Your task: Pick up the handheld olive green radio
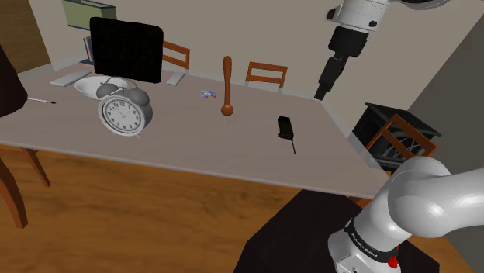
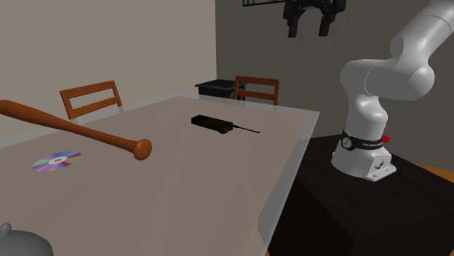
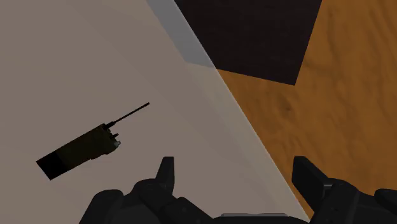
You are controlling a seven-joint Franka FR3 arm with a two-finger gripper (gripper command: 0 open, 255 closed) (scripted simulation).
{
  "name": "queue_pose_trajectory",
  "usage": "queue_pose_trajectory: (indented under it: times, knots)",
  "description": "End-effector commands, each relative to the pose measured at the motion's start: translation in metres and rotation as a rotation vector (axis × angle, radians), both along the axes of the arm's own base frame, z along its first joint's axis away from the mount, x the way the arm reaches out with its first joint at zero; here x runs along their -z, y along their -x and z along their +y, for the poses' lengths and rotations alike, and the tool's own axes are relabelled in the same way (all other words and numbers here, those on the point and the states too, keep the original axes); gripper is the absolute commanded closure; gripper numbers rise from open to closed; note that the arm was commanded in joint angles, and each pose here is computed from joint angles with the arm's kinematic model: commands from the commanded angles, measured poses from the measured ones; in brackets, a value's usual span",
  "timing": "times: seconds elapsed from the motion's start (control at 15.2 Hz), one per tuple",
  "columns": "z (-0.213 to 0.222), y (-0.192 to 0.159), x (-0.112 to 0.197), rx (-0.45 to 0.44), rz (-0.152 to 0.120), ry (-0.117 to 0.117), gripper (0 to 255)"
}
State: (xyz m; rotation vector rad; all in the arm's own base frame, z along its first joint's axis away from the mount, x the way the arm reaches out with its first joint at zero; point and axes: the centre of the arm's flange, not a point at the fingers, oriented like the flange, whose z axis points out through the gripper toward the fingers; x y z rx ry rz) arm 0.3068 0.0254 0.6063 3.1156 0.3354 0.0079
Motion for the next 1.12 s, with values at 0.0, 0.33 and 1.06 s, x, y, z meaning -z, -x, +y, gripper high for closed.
queue_pose_trajectory:
  times: [0.0, 0.33, 1.06]
  knots:
    - [0.000, 0.000, 0.000, 0.000, 0.000, 0.000, 0]
    - [-0.030, -0.038, 0.045, 0.146, -0.003, -0.007, 0]
    - [-0.111, -0.104, 0.146, 0.467, -0.009, -0.021, 0]
